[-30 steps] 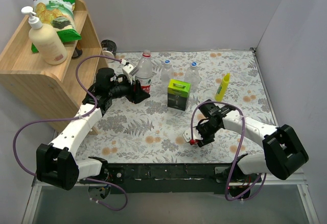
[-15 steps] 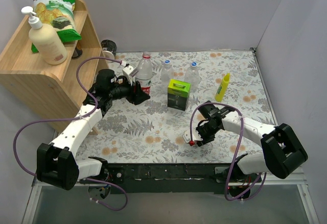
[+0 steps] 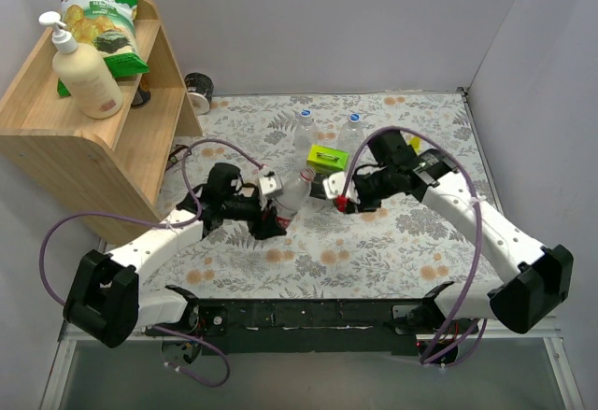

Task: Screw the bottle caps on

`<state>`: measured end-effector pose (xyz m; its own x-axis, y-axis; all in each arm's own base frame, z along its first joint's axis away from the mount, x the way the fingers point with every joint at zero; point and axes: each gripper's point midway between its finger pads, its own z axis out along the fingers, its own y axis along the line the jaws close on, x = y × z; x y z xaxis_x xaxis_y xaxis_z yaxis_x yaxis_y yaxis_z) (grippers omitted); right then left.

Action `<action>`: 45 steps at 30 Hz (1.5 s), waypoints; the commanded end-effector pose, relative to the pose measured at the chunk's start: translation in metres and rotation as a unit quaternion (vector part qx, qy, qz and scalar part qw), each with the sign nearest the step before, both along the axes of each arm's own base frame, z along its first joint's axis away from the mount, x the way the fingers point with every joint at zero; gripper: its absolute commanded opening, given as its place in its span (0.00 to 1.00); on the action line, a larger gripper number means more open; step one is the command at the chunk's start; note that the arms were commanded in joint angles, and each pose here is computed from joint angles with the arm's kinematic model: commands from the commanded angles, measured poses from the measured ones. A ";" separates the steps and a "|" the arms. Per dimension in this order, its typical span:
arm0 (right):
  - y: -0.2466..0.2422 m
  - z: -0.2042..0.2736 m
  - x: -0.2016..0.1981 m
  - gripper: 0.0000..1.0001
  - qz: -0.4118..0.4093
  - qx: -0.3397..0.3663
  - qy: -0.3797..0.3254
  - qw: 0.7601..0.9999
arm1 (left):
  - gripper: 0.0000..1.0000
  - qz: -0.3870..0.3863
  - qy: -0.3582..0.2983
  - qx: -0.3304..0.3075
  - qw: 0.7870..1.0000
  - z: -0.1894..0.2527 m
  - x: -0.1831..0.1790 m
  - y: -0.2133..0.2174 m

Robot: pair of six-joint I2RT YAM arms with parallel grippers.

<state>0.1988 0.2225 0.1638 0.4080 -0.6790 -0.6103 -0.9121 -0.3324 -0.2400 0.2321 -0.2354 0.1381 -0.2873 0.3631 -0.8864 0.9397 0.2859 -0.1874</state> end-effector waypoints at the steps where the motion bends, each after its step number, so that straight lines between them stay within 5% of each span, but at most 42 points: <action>1: 0.027 0.098 -0.015 0.22 -0.041 0.106 0.055 0.992 | 0.00 -0.107 -0.079 -0.001 0.991 -0.011 -0.032 -0.028; 8: 0.047 0.150 -0.018 0.23 -0.019 0.147 0.071 0.986 | 0.00 -0.135 -0.108 -0.024 0.985 -0.028 -0.050 -0.048; 18: 0.055 0.133 -0.059 0.22 0.071 0.089 0.075 0.991 | 0.00 -0.145 -0.117 -0.031 0.982 -0.029 -0.054 -0.051; 30: 0.057 0.127 -0.033 0.22 0.012 0.088 0.025 0.996 | 0.00 -0.131 -0.131 -0.046 0.982 -0.024 -0.054 -0.049; 45: 0.058 0.115 -0.039 0.22 0.025 0.075 0.051 0.996 | 0.00 -0.118 -0.158 -0.064 0.978 -0.010 -0.046 -0.054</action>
<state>0.1615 0.2813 0.2859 0.3865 -0.5440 -0.7448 -0.9124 -0.3435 -0.2226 0.1775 -0.2789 0.0966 -0.0305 0.3566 -0.9337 0.9982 0.0594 -0.0099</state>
